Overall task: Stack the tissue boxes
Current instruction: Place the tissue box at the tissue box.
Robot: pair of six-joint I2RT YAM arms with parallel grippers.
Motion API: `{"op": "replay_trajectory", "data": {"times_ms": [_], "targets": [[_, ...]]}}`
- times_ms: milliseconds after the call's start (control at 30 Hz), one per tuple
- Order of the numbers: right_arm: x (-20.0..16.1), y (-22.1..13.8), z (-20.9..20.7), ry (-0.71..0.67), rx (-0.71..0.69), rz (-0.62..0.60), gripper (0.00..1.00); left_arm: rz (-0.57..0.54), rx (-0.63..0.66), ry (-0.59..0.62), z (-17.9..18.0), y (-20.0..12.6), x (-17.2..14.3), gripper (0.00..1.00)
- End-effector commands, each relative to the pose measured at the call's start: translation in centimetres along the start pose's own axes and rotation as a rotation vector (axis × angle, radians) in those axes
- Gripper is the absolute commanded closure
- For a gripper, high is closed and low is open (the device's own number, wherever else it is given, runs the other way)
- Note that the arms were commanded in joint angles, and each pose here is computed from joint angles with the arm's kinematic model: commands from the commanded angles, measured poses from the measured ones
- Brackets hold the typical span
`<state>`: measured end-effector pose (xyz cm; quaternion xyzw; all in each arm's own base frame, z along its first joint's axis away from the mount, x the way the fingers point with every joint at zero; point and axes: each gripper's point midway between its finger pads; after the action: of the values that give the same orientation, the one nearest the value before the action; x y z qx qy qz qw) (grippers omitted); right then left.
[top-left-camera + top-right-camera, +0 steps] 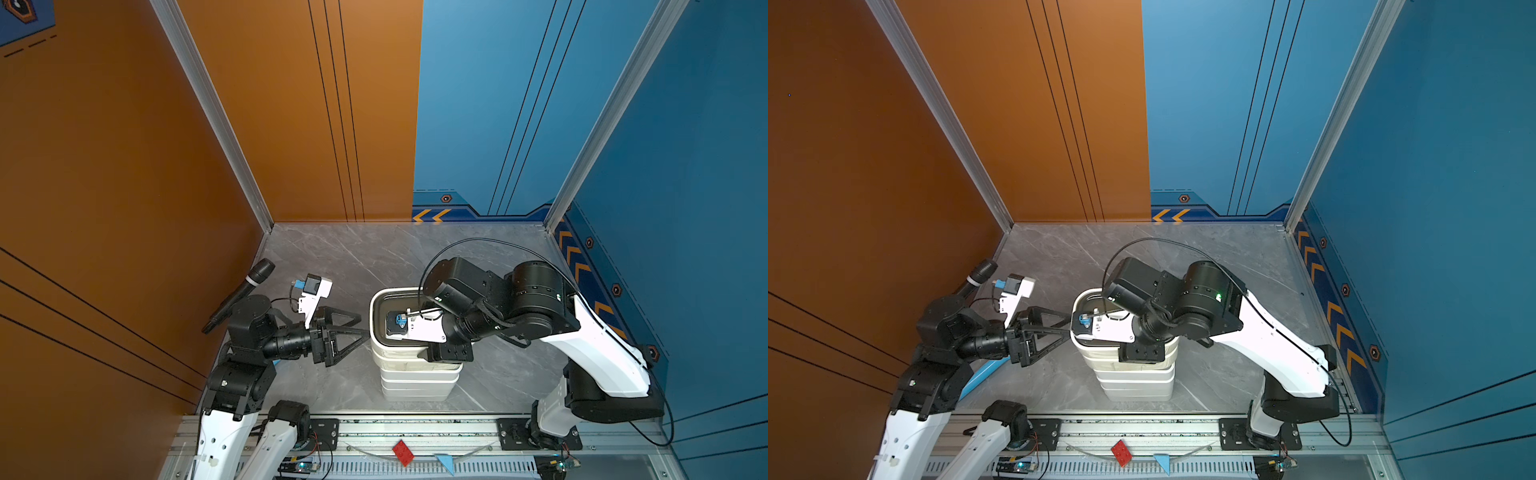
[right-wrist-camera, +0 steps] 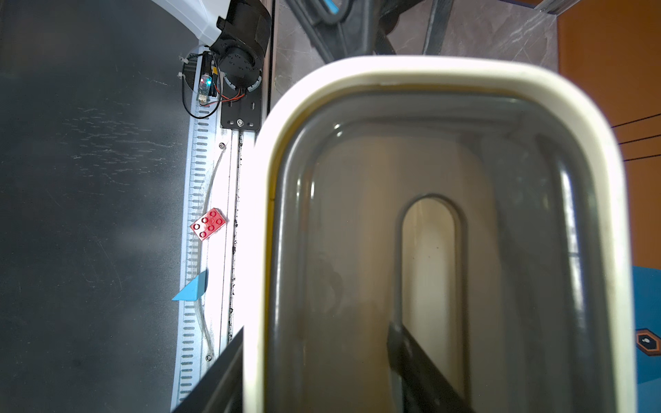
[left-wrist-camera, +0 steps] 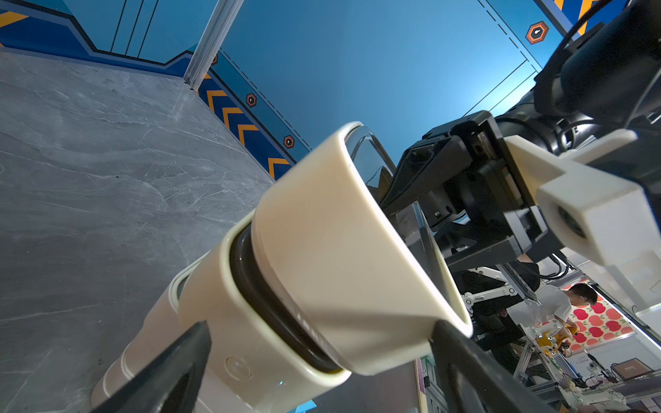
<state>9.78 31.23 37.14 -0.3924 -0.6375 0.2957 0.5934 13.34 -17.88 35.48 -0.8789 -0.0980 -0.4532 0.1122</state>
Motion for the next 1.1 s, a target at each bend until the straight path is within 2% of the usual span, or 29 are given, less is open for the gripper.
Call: {"op": "replay_trajectory", "data": {"times_ms": [0, 633, 1067], "targets": [[-3.7, -0.2, 1.0, 0.015, 0.034, 0.157, 0.41, 0.007, -0.036, 0.026, -0.8, 0.0, -0.2, 0.02], [-4.1, 0.0, -0.2, 0.022, -0.03, 0.179, 0.28, 0.009, -0.076, 0.066, -2.3, -0.3, 0.4, 0.02], [-3.7, -0.4, -0.5, 0.016, -0.054, 0.159, 0.25, 0.01, -0.085, 0.097, -2.9, -0.5, 0.9, 0.02]]}}
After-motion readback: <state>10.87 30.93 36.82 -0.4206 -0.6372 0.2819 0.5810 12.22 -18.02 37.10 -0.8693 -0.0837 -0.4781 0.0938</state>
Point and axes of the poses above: each gripper's point midway between its finger pads, its own y axis out along the fingers, its own z axis along the line the jaws close on, x = y × z, and after that the axes turned 8 degrees about y, right-handed
